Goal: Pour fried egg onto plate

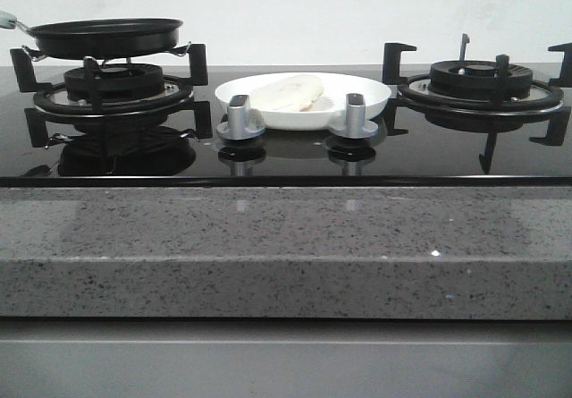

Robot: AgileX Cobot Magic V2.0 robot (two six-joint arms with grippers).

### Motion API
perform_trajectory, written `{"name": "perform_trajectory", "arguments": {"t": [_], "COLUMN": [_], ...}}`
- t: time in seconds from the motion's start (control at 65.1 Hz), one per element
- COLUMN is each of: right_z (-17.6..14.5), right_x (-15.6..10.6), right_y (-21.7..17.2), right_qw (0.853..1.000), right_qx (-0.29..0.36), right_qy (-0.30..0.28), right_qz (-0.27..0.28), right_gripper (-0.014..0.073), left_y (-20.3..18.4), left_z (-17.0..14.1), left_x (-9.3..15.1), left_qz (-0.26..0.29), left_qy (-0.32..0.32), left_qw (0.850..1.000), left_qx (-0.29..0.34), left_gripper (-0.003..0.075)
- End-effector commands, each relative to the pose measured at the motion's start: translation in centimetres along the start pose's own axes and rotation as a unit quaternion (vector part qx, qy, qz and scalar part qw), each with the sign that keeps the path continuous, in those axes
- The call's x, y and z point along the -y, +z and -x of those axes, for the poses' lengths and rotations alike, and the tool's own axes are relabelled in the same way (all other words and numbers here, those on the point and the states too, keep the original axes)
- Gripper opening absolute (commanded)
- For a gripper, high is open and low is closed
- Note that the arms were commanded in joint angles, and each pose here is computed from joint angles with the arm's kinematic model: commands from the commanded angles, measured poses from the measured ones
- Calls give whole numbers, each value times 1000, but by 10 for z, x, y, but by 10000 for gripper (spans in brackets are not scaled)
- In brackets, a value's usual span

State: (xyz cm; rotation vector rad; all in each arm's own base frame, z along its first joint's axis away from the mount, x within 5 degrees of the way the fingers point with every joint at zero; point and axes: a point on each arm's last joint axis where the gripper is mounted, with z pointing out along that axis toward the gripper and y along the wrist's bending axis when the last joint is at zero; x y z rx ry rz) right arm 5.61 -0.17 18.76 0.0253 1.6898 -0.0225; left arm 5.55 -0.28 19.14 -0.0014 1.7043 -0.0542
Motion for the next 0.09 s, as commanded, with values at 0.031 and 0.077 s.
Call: {"name": "perform_trajectory", "arguments": {"t": [0.031,0.077], "right_z": [10,10], "right_x": [0,0], "right_y": [-2,-2], "right_qw": [998,998], "right_qx": [57,57], "right_qy": [0,0], "right_qz": [-3,-3], "right_gripper": [-57,-57], "left_y": [-1,-1], "left_z": [7,7], "left_x": [-1,-1], "left_qz": [3,3], "left_qy": [-9,-9], "left_qw": [999,999], "left_qx": [50,50], "left_gripper": [-19,-19]}}
